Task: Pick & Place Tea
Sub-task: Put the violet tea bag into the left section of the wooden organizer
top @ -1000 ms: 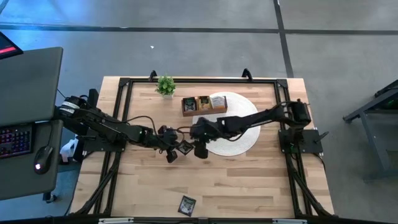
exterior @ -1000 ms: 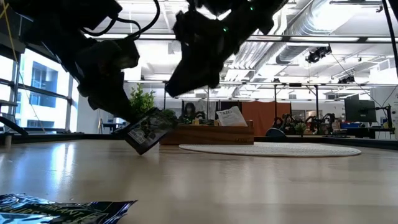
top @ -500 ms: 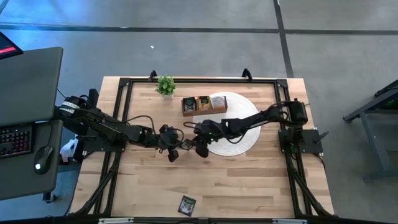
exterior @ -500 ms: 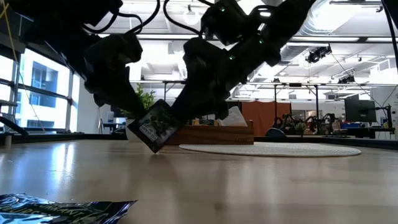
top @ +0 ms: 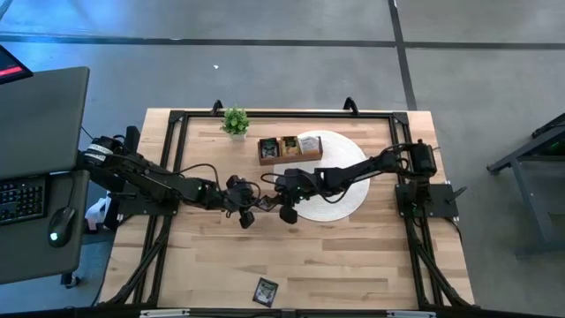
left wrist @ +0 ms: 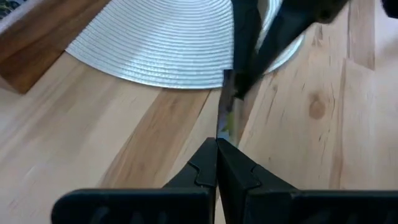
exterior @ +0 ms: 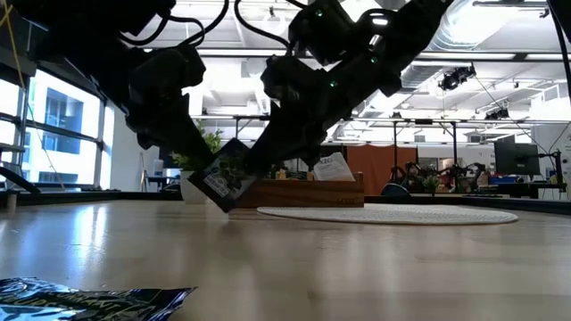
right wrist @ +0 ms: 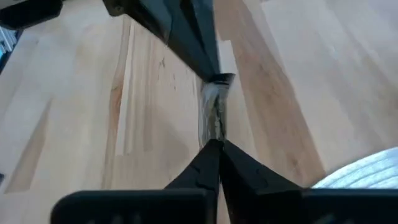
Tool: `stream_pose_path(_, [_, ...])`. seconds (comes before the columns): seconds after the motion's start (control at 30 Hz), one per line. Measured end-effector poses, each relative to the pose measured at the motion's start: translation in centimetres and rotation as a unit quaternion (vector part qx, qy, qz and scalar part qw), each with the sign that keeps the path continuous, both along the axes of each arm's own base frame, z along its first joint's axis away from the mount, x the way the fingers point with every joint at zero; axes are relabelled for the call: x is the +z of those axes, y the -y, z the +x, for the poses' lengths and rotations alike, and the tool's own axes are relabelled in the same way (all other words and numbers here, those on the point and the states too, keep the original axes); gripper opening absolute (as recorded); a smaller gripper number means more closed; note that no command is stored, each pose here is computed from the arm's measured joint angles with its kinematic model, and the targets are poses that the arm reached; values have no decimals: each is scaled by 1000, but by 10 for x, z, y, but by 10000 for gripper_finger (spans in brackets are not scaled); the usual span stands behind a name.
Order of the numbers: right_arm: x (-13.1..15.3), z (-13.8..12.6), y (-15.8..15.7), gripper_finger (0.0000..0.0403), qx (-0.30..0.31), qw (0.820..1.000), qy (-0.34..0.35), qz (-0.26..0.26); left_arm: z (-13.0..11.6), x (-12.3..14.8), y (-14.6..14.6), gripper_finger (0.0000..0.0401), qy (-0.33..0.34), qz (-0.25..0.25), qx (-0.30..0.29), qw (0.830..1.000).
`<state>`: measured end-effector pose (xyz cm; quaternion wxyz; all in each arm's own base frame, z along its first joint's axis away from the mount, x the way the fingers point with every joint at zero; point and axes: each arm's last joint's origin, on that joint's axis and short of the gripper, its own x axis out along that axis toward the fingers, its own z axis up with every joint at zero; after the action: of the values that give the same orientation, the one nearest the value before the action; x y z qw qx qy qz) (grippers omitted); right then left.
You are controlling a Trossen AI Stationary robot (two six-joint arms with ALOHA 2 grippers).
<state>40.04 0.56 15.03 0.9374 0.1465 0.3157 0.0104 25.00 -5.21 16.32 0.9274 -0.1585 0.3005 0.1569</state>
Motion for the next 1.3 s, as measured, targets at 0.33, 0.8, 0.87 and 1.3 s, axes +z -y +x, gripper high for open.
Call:
stream_pose_path(0.33, [-2,-2,1,7,13,999,-10,-52,-5,-6,0,24,-43,-2,-18,999])
stream_pose_path(0.8, [74,24,67,2,-30,953,-95,-286,-10,-10,-4,129,-73,40,8,997])
stream_pose_path(0.87, [90,22,86,1,-47,943,-123,-304,-11,-10,-4,128,-78,44,10,996])
stream_pose_path(1.3, [56,28,128,1,29,942,-165,-291,-11,-10,-5,128,-75,52,18,996])
